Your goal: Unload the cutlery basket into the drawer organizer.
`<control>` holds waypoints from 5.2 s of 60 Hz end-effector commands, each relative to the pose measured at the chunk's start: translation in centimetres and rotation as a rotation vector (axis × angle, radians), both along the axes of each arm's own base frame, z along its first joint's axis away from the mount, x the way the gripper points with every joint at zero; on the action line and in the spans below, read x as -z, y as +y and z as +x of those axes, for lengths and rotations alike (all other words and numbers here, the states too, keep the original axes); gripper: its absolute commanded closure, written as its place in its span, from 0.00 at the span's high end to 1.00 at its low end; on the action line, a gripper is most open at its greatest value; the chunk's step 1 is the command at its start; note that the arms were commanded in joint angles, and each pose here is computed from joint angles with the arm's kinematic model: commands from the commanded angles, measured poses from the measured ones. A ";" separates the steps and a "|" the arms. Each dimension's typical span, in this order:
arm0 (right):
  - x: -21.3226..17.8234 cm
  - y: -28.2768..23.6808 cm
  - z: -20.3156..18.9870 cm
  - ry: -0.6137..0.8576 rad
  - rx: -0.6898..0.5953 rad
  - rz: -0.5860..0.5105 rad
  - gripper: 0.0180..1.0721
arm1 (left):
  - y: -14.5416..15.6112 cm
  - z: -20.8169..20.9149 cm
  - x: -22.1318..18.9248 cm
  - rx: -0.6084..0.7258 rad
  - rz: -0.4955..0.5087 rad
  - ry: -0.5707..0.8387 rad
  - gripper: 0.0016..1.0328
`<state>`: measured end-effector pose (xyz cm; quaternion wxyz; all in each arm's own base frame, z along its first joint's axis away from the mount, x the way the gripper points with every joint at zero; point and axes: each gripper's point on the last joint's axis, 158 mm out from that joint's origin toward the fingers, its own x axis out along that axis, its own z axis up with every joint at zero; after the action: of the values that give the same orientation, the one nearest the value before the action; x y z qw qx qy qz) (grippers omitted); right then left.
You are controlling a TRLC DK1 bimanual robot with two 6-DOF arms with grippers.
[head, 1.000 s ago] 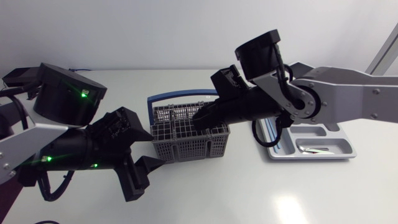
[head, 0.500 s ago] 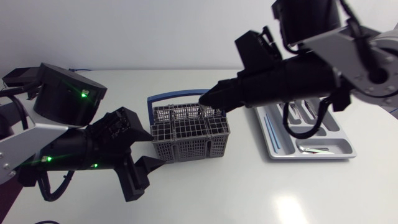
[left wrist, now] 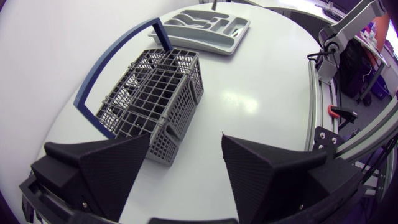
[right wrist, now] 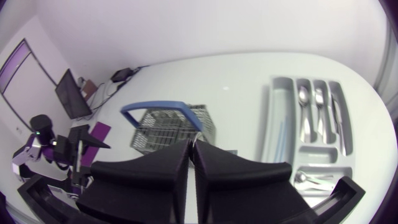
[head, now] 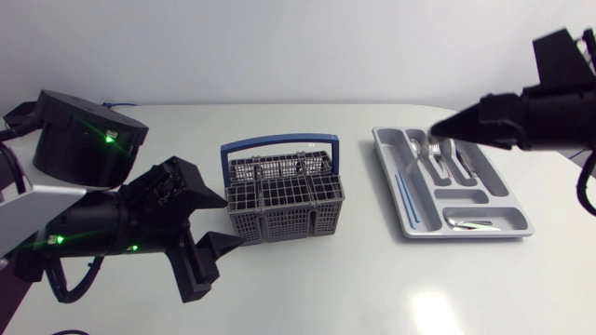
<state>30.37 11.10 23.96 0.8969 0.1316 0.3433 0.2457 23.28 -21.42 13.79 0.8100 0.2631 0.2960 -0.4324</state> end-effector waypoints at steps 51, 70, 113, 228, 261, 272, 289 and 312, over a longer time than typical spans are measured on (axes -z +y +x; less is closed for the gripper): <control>21.9 -19.4 3.6 0.126 0.319 -0.675 0.06 | 3.4 1.0 0.8 -0.075 0.033 -0.012 0.95; 24.4 -16.8 4.4 0.151 0.293 -0.695 0.47 | 5.4 1.8 1.3 -0.116 0.047 -0.022 0.95; 13.3 -1.7 6.1 -0.036 0.138 -0.474 0.95 | 10.5 6.4 4.3 -0.269 0.050 0.001 0.95; 18.5 7.1 7.6 0.061 0.052 -0.511 0.95 | 4.6 16.0 7.8 -0.228 0.043 0.048 0.95; 18.0 6.4 7.3 0.042 0.063 -0.534 0.95 | 5.3 15.9 7.7 -0.246 0.062 0.042 0.95; 17.3 4.2 7.7 0.031 0.104 -0.546 0.95 | 7.8 15.9 7.0 -0.296 0.063 0.031 0.95; 14.1 -2.3 9.5 -0.027 0.215 -0.564 0.95 | 12.4 15.5 4.2 -0.395 0.045 -0.023 0.95; 11.0 -10.5 8.4 -0.098 0.337 -0.536 0.95 | 17.3 13.4 -0.3 -0.523 -0.014 -0.134 0.96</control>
<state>39.59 1.68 13.00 0.9416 -0.0593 0.3314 0.0026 37.87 -4.59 14.51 0.9125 0.2095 0.2923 -0.1948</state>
